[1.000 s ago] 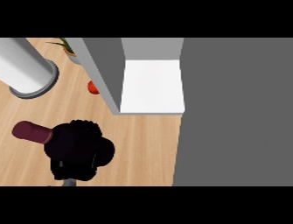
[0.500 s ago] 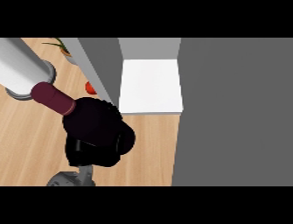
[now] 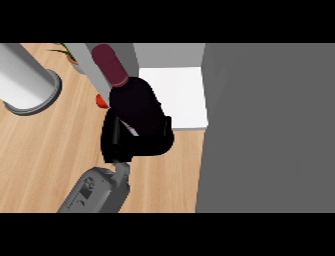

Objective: Pick up the wine, place it into the cabinet and close the cabinet

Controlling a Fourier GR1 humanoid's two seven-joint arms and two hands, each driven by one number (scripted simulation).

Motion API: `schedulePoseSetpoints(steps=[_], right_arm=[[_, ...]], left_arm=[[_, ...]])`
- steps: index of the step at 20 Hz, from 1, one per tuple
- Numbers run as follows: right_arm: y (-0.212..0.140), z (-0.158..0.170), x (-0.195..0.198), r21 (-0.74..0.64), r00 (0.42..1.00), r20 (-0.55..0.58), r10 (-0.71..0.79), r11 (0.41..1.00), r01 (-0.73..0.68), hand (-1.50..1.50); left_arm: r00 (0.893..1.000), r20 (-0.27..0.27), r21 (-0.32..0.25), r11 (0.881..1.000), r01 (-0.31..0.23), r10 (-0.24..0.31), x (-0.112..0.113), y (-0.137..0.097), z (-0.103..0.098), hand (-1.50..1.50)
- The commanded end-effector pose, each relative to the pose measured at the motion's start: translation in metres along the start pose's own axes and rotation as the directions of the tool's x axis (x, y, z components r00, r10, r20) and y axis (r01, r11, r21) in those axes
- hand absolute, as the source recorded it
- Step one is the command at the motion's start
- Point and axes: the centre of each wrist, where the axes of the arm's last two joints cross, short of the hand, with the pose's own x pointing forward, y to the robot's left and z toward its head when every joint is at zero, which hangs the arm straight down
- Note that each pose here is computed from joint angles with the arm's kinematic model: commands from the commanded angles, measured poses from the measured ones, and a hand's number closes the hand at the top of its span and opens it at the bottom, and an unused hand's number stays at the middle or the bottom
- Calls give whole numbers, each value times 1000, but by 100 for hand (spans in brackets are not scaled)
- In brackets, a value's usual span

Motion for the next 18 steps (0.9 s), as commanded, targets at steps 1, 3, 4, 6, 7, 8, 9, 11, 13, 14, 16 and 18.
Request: schedulePoseSetpoints(steps=[1, 3, 4, 6, 7, 8, 9, 11, 13, 14, 16, 18], right_arm=[[-2, 25, 38, 32, 997, 72, -43, 999, 41, -150], [-5, 25, 34, 47, 996, 80, -41, 998, 37, -150], [-3, 38, 48, 19, 997, 71, -18, 1000, 17, -150], [-1, 33, 42, 42, 995, 88, -50, 998, 47, -150], [-4, 21, 31, 53, 995, 92, -42, 998, 37, -150], [-4, 30, 36, 50, 997, 72, -41, 998, 37, -150], [-2, 34, 31, 38, 996, 75, -51, 998, 49, -150], [-6, 30, 38, 49, 997, 75, -36, 998, 32, -150], [-4, 29, 40, 39, 995, 88, -46, 998, 43, -150], [-5, 22, 31, 34, 995, 77, -68, 997, 65, -150], [-2, 35, 36, 41, 994, 91, -58, 998, 54, -150], [-1, 26, 35, 53, 996, 81, -39, 998, 34, -150]], left_arm=[[999, -13, 11, 999, 40, -40, -11, -19, -4, 150], [998, -13, 47, 997, 61, -61, -7, -23, -28, 150], [998, -34, 32, 998, 60, -59, -14, -5, -18, 150], [996, -35, 48, 996, 79, -77, -15, -17, -30, 150], [994, -44, 48, 993, 104, -102, -46, -3, -21, 150], [993, -50, 58, 992, 112, -109, -34, -14, -30, 150], [994, -42, 55, 993, 106, -104, -47, -7, -13, 150], [992, -64, 55, 992, 110, -107, -53, -10, -13, 150], [990, -90, 70, 991, 111, -105, -59, 0, -22, 150], [992, -85, 64, 993, 102, -96, -71, 0, -9, 150], [986, -94, 76, 987, 142, -135, -83, 12, -7, 150], [992, -67, 84, 990, 114, -108, -83, 6, -17, 150]])
